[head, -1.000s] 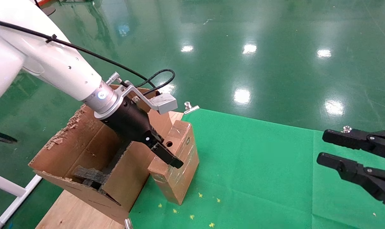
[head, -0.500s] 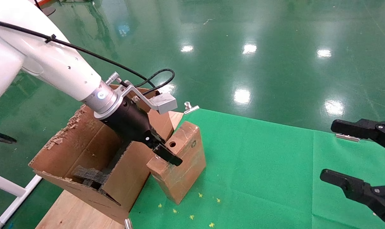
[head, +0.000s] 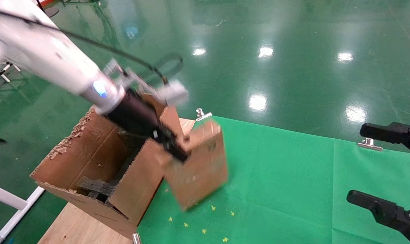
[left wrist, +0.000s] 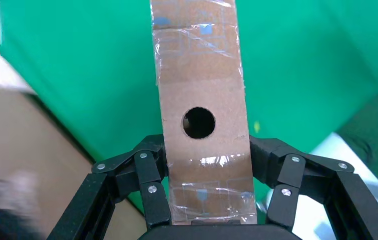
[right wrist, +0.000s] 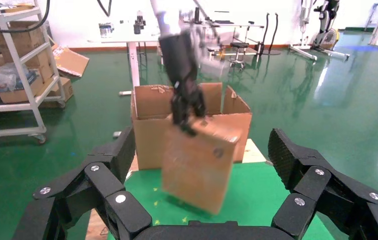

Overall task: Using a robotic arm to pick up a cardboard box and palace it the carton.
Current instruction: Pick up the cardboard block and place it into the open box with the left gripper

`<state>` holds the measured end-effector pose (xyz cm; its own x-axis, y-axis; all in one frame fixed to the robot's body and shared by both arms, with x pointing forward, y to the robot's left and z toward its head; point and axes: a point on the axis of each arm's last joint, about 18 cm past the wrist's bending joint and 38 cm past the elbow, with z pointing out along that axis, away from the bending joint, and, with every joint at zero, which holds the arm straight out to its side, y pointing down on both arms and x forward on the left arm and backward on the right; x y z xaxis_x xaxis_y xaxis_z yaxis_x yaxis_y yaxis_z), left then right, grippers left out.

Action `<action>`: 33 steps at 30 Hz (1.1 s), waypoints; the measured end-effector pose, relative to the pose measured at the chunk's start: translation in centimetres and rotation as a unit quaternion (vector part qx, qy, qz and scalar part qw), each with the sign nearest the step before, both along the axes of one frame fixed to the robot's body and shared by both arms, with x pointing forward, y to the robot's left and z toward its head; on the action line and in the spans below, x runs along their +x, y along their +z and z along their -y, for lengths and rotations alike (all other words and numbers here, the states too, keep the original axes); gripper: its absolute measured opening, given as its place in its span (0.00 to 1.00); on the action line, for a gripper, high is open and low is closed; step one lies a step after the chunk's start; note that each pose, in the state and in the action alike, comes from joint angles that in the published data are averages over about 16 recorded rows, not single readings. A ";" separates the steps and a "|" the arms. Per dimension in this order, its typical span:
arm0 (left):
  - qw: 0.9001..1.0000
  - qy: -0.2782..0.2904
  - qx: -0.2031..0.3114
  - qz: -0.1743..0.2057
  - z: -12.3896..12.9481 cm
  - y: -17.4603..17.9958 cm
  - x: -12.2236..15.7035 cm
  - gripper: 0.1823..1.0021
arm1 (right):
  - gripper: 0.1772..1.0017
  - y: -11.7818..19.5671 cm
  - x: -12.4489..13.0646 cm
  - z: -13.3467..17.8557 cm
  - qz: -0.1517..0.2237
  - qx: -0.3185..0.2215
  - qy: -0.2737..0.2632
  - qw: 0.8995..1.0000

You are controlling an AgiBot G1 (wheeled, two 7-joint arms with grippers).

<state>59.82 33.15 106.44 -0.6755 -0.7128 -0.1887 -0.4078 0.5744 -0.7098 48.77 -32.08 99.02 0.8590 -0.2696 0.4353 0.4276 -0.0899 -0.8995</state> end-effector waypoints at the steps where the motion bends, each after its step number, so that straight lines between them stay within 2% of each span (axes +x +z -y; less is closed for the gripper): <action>1: 1.000 0.001 -0.005 0.014 -0.3 1.0 -0.2 0.23 | 0.92 0.0 0.0 0.0 0.000 0.000 0.000 1.000; 8: 0.992 0.031 -0.037 0.119 -4.6 8.2 -2.5 0.16 | 0.98 0.0 0.0 0.0 0.000 0.000 0.000 1.000; 14: 0.979 0.092 -0.059 0.172 -10.4 11.1 -4.3 0.14 | 1.00 0.0 0.0 0.0 0.000 0.000 0.000 1.000; 18: 0.972 0.139 -0.067 0.180 -14.5 10.5 -5.0 0.13 | 1.00 0.0 0.0 0.0 0.000 0.000 0.000 1.000; 24: 0.963 0.200 -0.073 0.166 -19.9 7.5 -5.7 0.13 | 1.00 0.0 0.0 0.0 0.000 0.000 0.000 1.000; 33: 0.953 0.257 -0.083 0.137 -24.9 2.4 -6.4 0.12 | 1.00 0.0 0.0 0.0 0.000 0.000 0.000 1.000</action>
<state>53.47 58.04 108.87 -0.1698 -0.9717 -0.1643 -0.3914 0.2195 -0.8937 48.77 -32.08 99.02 0.8590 -0.2696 0.4353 0.4276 -0.0899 -0.8995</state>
